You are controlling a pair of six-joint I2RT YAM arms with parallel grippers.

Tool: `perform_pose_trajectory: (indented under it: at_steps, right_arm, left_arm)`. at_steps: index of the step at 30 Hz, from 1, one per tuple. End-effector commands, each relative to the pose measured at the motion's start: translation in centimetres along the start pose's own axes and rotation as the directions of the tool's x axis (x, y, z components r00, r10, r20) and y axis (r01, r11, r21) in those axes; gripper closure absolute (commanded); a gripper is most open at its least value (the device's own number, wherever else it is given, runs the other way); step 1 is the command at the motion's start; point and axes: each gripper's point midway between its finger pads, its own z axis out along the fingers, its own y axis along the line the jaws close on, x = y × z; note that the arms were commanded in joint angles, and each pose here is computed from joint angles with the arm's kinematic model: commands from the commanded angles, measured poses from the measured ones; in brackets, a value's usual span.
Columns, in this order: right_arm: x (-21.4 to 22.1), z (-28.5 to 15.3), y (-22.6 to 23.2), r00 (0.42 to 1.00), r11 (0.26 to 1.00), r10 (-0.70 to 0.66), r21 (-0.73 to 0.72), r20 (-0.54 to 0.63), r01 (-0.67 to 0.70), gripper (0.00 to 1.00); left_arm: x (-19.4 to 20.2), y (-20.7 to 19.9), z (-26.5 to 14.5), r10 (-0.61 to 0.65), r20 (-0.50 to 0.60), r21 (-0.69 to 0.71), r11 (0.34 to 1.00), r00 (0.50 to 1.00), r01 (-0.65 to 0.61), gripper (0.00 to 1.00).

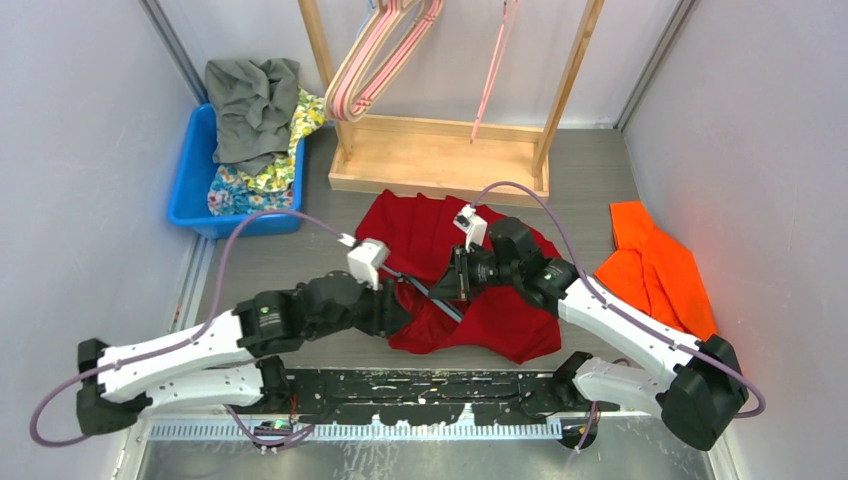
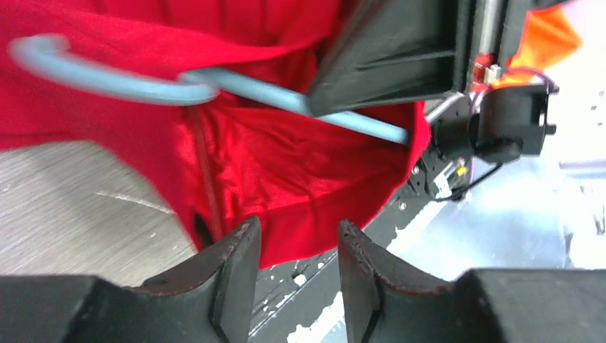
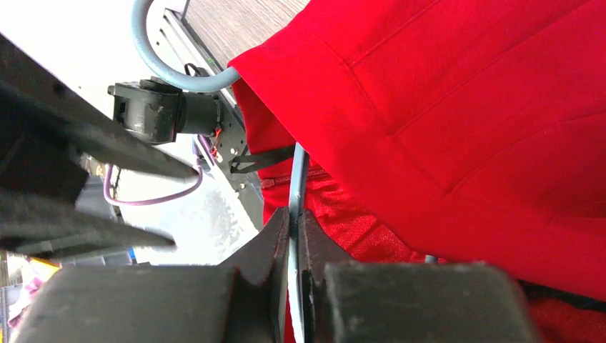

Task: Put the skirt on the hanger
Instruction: Hang the skirt on the hanger.

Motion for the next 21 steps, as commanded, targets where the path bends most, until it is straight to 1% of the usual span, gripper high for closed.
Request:
perform_pose_trajectory:
  at_steps: [1, 4, 6, 10, 15, 21]
  right_arm:
    - [-2.7, -0.7, 2.9, 0.996, 0.994, -0.044, -0.097, 0.080, 0.052, 0.99]
    - [-2.7, -0.7, 3.0, 0.996, 0.994, -0.043, -0.098, 0.078, 0.050, 0.99]
    - [-2.7, -0.8, 3.1, 0.996, 0.993, -0.044, -0.103, 0.076, 0.051, 0.99]
    - [-2.7, -0.9, 3.1, 0.996, 0.993, -0.040, -0.105, 0.075, 0.047, 0.99]
    - [-2.6, -0.8, 3.2, 0.997, 0.993, -0.032, -0.112, 0.074, 0.040, 0.99]
    - [-2.5, -0.6, 3.1, 0.997, 0.993, -0.026, -0.113, 0.068, 0.034, 0.99]
  left_arm:
    - [-0.8, -5.0, 2.4, 0.197, 0.040, 0.114, 0.973, 0.980, -0.200, 0.55]
    - [0.1, -6.1, 4.6, 0.272, 0.016, 0.147, 0.951, 0.962, -0.272, 0.54]
    - [0.4, -7.1, 5.6, 0.297, 0.002, 0.176, 0.940, 0.955, -0.292, 0.54]
    - [1.0, -7.7, 7.2, 0.329, -0.028, 0.182, 0.930, 0.944, -0.319, 0.54]
    - [1.1, -8.2, 7.5, 0.326, -0.029, 0.203, 0.927, 0.945, -0.314, 0.53]
    - [0.8, -7.6, 6.1, 0.318, -0.001, 0.205, 0.928, 0.948, -0.311, 0.53]
